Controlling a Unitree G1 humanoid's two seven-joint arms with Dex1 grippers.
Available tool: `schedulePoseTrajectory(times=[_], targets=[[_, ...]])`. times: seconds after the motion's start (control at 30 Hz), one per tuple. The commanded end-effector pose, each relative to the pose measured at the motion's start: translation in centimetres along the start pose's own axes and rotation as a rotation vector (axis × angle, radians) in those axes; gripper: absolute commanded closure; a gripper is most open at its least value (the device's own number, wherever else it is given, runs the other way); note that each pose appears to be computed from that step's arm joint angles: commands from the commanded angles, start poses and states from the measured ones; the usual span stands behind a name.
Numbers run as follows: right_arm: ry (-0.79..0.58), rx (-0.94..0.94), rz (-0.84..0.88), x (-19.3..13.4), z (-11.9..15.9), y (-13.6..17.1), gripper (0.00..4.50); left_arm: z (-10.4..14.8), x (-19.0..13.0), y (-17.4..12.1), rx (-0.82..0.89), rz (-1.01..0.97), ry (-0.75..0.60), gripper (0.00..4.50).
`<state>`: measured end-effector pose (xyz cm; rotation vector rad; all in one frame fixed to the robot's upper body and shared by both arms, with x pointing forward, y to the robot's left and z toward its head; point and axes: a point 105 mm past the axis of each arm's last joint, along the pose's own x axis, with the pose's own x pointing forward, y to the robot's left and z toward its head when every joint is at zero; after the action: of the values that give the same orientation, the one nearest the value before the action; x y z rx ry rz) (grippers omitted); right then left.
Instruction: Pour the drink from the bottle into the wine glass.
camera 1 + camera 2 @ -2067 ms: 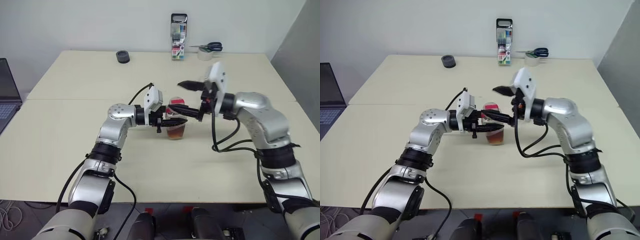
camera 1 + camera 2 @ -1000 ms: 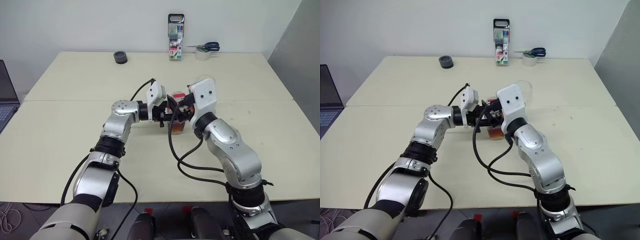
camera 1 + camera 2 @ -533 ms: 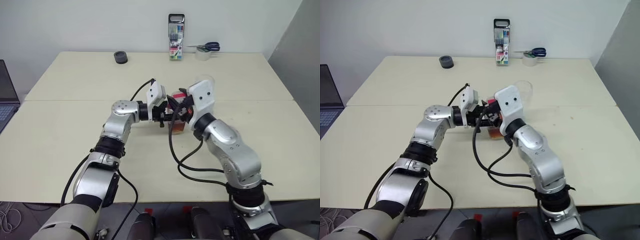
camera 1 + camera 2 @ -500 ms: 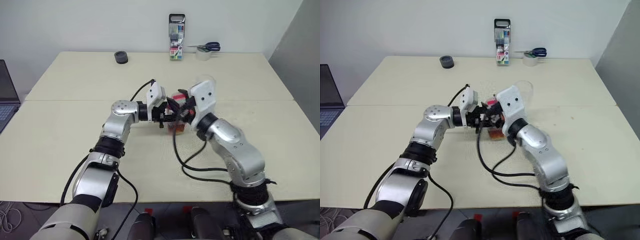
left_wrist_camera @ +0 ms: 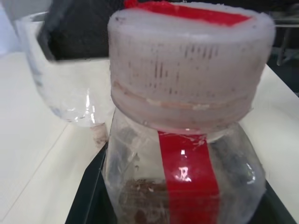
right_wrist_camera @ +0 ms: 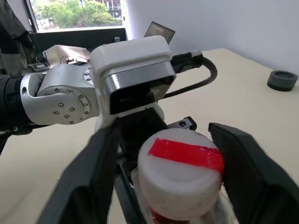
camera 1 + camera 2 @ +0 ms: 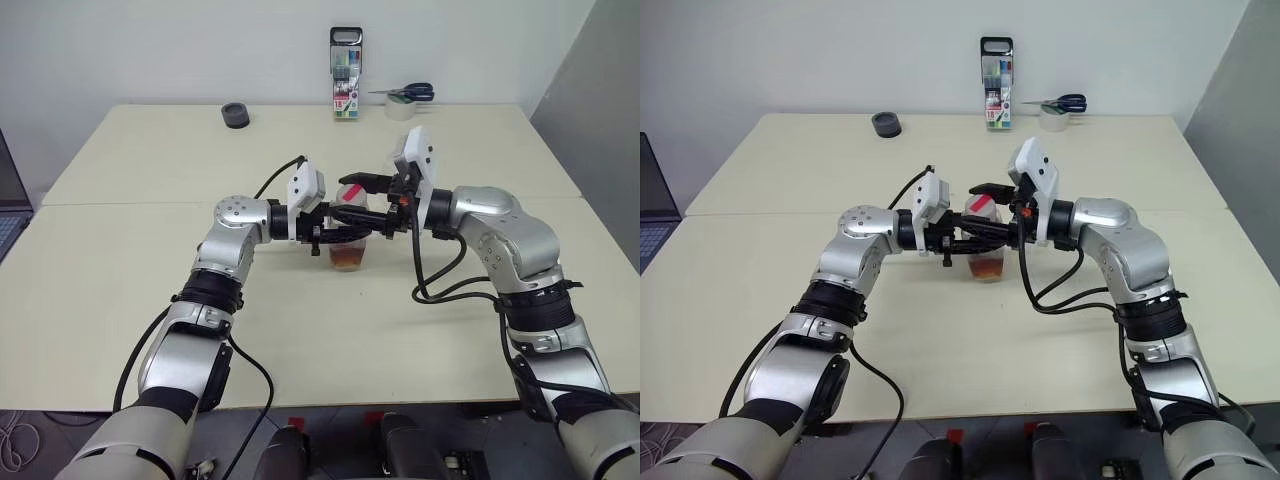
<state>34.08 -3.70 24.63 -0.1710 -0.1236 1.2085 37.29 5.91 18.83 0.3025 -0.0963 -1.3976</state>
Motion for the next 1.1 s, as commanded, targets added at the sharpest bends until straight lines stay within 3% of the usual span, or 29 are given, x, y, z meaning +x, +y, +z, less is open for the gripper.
schedulePoseTrajectory(times=[0.03, 0.23, 0.43, 1.1], targets=[[-0.084, -0.064, -0.058, -1.8, 2.6, 0.7, 0.0, 2.0, -0.2, 0.4, 0.059, 0.009, -0.051, 2.81], [-0.082, -0.135, -0.142, -2.2, 2.4, 2.6, 0.0, 2.1, -0.1, 0.4, 0.048, 0.005, -0.067, 2.81], [-0.059, -0.199, -0.283, -1.3, 1.6, 1.0, 0.0, 2.5, 0.2, 0.2, 0.034, -0.018, -0.079, 2.81], [-0.018, -0.193, -0.398, -3.2, 0.6, -0.9, 0.0, 2.2, -0.3, 0.1, 0.034, -0.025, -0.06, 2.81]])
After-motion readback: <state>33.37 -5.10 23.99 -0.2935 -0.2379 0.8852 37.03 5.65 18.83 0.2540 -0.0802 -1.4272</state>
